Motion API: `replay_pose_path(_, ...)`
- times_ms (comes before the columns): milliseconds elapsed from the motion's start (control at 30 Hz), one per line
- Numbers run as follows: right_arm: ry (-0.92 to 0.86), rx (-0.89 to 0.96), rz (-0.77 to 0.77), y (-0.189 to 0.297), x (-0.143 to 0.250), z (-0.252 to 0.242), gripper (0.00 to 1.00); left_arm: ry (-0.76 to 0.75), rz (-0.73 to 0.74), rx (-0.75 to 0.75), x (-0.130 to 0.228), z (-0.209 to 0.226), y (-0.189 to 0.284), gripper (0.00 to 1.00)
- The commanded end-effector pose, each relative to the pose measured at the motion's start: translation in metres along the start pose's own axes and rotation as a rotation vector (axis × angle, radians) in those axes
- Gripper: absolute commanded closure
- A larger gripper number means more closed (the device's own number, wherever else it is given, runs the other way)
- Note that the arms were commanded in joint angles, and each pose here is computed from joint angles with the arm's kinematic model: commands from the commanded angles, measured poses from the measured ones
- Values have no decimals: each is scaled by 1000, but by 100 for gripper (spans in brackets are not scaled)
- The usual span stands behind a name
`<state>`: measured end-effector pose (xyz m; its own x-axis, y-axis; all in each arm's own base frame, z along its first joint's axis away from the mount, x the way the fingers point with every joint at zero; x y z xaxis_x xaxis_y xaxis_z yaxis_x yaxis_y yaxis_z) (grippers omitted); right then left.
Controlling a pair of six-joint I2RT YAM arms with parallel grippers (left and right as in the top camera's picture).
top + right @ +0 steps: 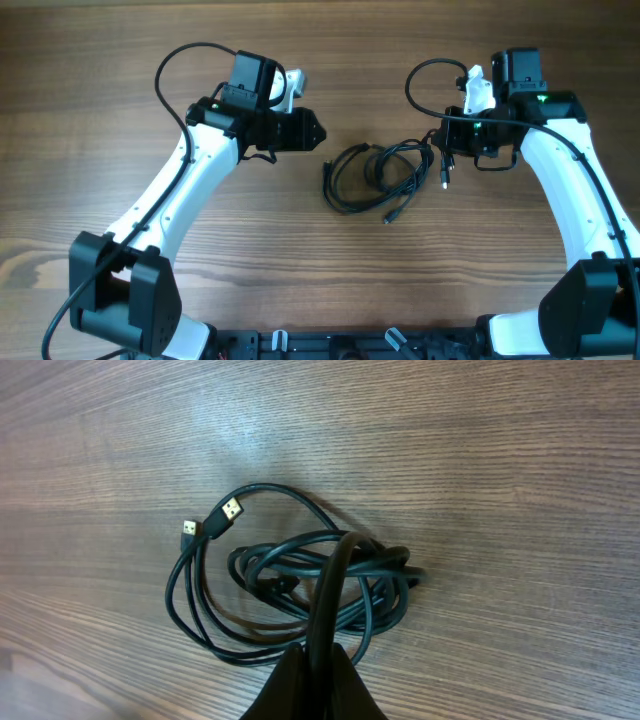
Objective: Untangle cables
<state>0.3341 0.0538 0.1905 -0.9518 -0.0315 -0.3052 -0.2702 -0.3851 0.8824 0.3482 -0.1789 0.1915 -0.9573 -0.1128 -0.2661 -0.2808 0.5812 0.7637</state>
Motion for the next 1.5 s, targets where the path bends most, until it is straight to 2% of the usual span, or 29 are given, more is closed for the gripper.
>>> replay_pose_path(0, 27, -14, -24, 8, -1, 2, 96, -100, 6, 55, 5, -26, -17, 50)
replay_pose_path(100, 26, -14, -24, 8, -1, 2, 96, -131, 54, 58, 16, -33, -45, 50)
replay_pose_path(267, 27, -14, -25, 8, -2, 2, 95, -97, 142, 26, 32, -25, -81, 49)
replay_pose_path(367, 27, -14, -27, 8, -2, 2, 96, -107, 152, 28, 35, -25, -93, 46)
replay_pose_path(567, 27, -14, -27, 8, -2, 2, 96, -121, 143, 45, 32, -20, -117, 34)
replay_pose_path(700, 27, -14, -27, 8, -2, 2, 96, -125, 154, 43, 35, -17, -130, 33)
replay_pose_path(900, 26, -14, -23, 8, -1, 2, 96, -164, 139, 71, 38, -26, -141, 34)
replay_pose_path(1100, 25, -14, -22, 8, -1, 2, 96, -151, 168, 53, 44, -17, -154, 34)
replay_pose_path(1233, 24, -14, -19, 8, -1, 2, 96, -145, 202, 37, 54, -8, -173, 46)
replay_pose_path(1467, 24, -14, -19, 8, -1, 2, 94, -43, 153, 65, 46, -16, -178, 48)
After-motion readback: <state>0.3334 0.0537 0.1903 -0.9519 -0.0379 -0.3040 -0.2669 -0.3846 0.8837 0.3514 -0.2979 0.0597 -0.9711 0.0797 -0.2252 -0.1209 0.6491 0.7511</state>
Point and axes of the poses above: each gripper's point midway between its finger pads, its own y axis back along the fingers, its own z axis along the line the jaws close on, x = y × z, the point moved 6 cm from there along y, back along the fingers, and after that the axes turned 10 degrees about y, right-handed, at the moved point
